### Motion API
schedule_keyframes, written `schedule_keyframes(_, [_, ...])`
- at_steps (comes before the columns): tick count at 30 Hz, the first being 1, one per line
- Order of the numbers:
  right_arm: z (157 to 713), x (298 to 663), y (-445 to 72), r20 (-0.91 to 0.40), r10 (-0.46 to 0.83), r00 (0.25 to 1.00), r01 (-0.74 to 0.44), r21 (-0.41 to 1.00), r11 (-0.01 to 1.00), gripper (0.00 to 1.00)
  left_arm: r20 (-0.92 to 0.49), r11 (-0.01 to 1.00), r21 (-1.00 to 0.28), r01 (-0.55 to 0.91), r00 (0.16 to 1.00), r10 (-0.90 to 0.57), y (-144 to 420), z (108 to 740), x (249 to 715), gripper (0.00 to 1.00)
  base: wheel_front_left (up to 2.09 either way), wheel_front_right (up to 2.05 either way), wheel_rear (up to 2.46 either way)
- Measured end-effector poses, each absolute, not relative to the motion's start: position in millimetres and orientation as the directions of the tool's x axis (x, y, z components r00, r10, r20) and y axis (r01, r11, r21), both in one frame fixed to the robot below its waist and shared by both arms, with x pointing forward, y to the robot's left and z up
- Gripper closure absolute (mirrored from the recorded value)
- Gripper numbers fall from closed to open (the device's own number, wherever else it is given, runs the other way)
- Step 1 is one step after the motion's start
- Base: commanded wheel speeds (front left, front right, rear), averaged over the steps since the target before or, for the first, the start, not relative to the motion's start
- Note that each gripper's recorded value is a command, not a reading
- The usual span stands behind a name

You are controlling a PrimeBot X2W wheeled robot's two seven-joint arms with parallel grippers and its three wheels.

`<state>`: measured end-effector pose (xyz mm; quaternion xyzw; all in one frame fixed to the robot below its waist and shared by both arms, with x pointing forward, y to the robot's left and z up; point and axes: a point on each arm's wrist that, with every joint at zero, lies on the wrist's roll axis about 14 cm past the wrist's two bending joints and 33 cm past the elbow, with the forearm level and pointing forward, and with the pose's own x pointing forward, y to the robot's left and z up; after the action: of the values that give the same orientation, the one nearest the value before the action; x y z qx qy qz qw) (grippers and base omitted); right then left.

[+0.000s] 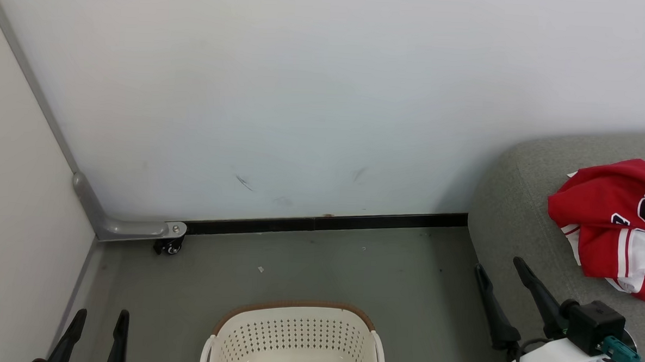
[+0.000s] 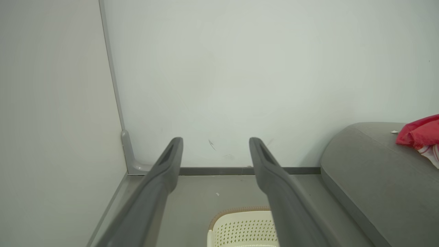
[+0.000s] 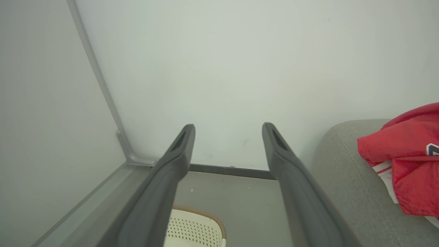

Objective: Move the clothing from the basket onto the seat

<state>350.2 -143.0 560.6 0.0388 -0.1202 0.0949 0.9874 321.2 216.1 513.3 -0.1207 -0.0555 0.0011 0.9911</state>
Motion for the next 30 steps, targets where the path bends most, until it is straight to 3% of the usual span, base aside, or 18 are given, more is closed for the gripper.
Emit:
schedule_keyframes(5, [561, 350, -144, 0.247, 0.176, 0.953, -0.195, 0.054, 0.979, 0.0, 0.113, 0.971, -0.239, 0.016, 0.994, 0.011, 215, 514, 322, 0.0, 0.0, 0.0, 0.0])
schedule_keyframes(6, [559, 350, -144, 0.24, 0.175, 0.955, -0.193, 0.056, 0.98, 1.0, 0.105, 0.97, -0.241, 0.014, 0.994, 0.011, 214, 512, 321, 1.0, 0.0, 0.0, 0.0])
schedule_keyframes(13, [515, 336, -140, 0.11, 0.169, 0.98, -0.18, 0.098, 0.979, 1.0, 0.003, 0.952, -0.305, -0.008, 1.0, 0.01, 197, 478, 312, 1.0, 0.0, 0.0, 0.0])
schedule_keyframes(30, [511, 339, -151, 0.092, 0.098, 0.991, -0.125, 0.365, 0.922, 1.0, -0.065, 0.863, -0.499, -0.075, 0.997, 0.049, 205, 467, 318, 1.0, 0.0, 0.0, 0.0])
